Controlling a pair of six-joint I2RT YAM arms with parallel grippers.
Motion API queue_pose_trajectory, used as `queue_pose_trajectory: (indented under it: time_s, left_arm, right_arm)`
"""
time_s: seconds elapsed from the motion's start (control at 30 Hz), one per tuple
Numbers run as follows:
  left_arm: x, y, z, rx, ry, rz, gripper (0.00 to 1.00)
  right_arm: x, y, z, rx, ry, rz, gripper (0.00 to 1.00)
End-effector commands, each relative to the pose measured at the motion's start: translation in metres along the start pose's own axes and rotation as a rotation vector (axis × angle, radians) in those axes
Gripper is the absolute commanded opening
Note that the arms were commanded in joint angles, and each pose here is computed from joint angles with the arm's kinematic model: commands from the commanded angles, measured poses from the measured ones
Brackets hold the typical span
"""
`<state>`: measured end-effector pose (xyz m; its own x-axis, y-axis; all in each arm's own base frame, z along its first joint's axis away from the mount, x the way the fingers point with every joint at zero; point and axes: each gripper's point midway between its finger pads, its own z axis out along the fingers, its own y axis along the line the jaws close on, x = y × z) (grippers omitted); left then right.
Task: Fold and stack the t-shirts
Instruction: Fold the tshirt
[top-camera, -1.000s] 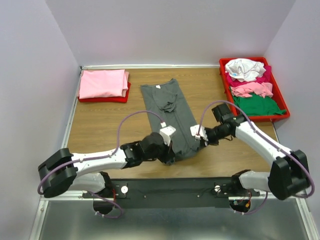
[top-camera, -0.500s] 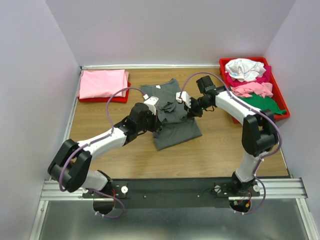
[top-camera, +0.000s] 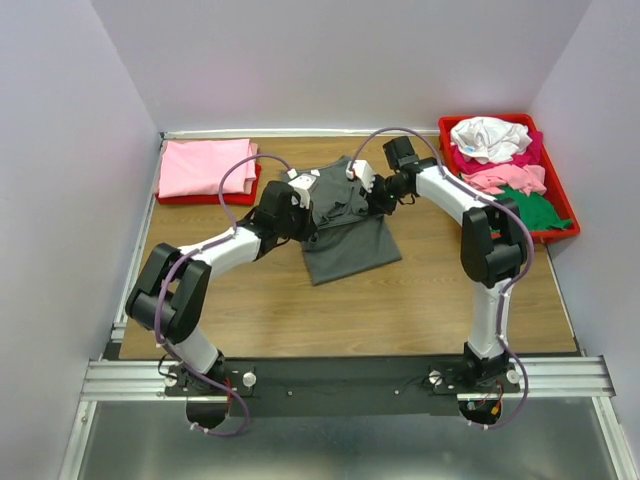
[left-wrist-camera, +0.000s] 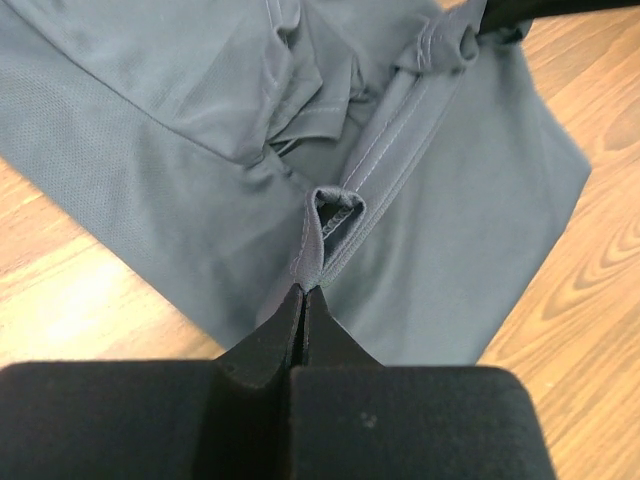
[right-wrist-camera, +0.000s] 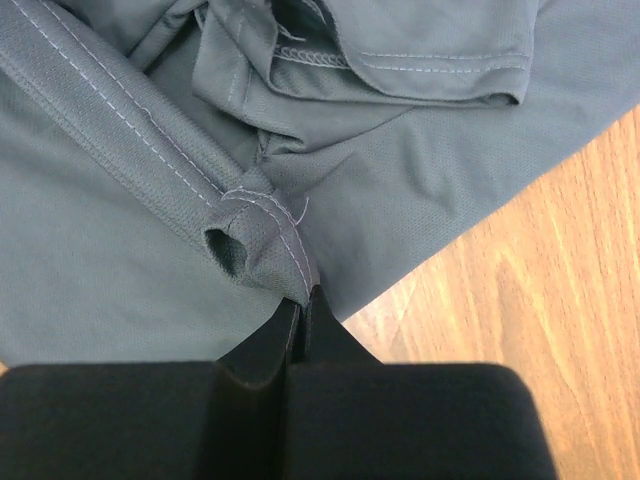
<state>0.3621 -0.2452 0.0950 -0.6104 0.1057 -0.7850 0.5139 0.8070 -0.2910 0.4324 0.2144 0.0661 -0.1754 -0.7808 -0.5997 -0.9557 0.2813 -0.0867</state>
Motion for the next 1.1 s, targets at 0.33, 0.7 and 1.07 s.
queue_pose_trajectory:
  time_s: [0.33, 0.7, 1.07]
  left_arm:
    - [-0.007, 0.021, 0.012, -0.026, 0.031, 0.022, 0.00]
    - [-0.012, 0.060, 0.018, -0.194, 0.038, -0.034, 0.28]
    - [-0.111, 0.102, -0.024, -0.475, -0.177, 0.064, 0.53]
  right_arm:
    - [-0.002, -0.030, 0.014, 0.065, 0.012, 0.065, 0.00]
    - [-0.022, -0.056, 0.016, 0.158, -0.047, 0.175, 0.54]
    - [-0.053, -0.137, -0.033, 0.610, -0.180, 0.465, 0.54]
